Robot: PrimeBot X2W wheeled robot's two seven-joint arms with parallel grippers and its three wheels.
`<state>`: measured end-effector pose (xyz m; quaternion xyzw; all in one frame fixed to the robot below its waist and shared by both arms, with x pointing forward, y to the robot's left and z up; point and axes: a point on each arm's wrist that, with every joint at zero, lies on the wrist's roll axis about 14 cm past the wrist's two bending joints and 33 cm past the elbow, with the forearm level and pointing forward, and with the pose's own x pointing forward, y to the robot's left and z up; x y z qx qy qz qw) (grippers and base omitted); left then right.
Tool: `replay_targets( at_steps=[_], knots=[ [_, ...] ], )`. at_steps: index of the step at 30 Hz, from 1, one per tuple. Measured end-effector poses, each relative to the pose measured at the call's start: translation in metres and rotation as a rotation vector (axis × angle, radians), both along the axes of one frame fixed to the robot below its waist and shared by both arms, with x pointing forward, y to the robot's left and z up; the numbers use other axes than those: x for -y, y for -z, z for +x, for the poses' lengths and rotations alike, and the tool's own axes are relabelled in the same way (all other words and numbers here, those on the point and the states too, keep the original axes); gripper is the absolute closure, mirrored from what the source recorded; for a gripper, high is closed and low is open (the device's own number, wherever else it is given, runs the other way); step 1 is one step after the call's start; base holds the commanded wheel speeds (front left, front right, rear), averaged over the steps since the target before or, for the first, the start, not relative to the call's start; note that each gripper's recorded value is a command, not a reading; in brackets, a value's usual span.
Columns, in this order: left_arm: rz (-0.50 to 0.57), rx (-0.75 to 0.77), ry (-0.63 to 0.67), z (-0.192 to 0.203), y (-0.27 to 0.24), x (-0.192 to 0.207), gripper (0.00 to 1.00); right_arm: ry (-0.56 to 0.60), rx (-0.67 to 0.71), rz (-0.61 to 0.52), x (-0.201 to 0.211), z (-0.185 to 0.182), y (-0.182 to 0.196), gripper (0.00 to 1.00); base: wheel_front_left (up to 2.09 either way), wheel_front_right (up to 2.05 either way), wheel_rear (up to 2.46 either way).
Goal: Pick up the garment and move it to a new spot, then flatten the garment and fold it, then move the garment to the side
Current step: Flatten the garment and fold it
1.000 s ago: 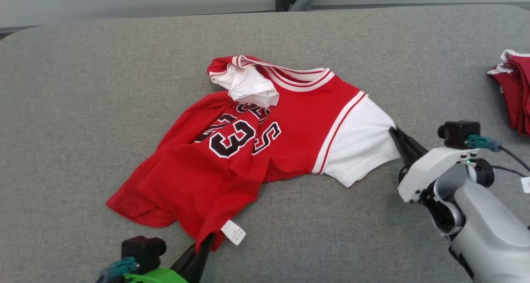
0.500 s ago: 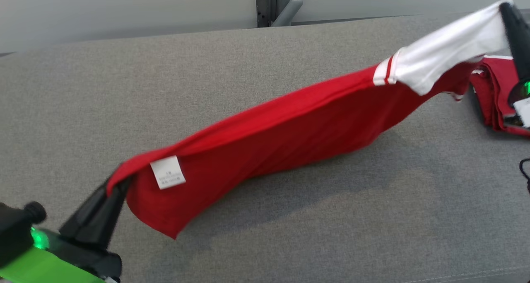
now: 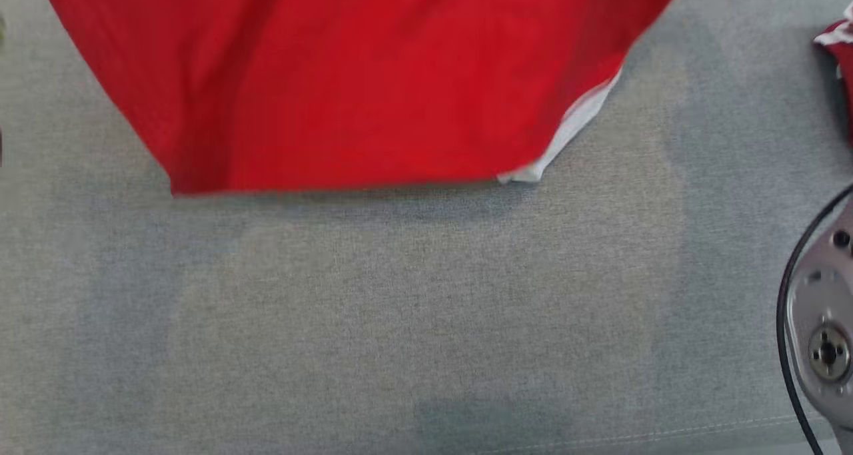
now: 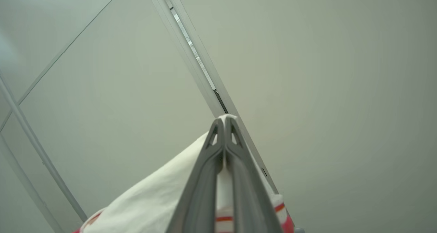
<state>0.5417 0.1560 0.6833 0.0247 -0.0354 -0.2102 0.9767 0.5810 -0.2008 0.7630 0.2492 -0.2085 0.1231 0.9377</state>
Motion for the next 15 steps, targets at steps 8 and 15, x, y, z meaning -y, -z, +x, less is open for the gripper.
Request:
replay_targets(
  at_steps=[8,15],
  knots=[
    [-0.046,0.282,-0.149,0.122,-0.024,0.0,1.0,0.12,0.106,0.038,-0.009,0.085,-0.008,1.0,0.0,0.0,0.0],
    [-0.029,0.34,-0.196,0.178,0.051,-0.004,1.0,0.064,0.057,-0.035,-0.051,0.131,0.066,1.0,0.0,0.0,0.0]
  ],
)
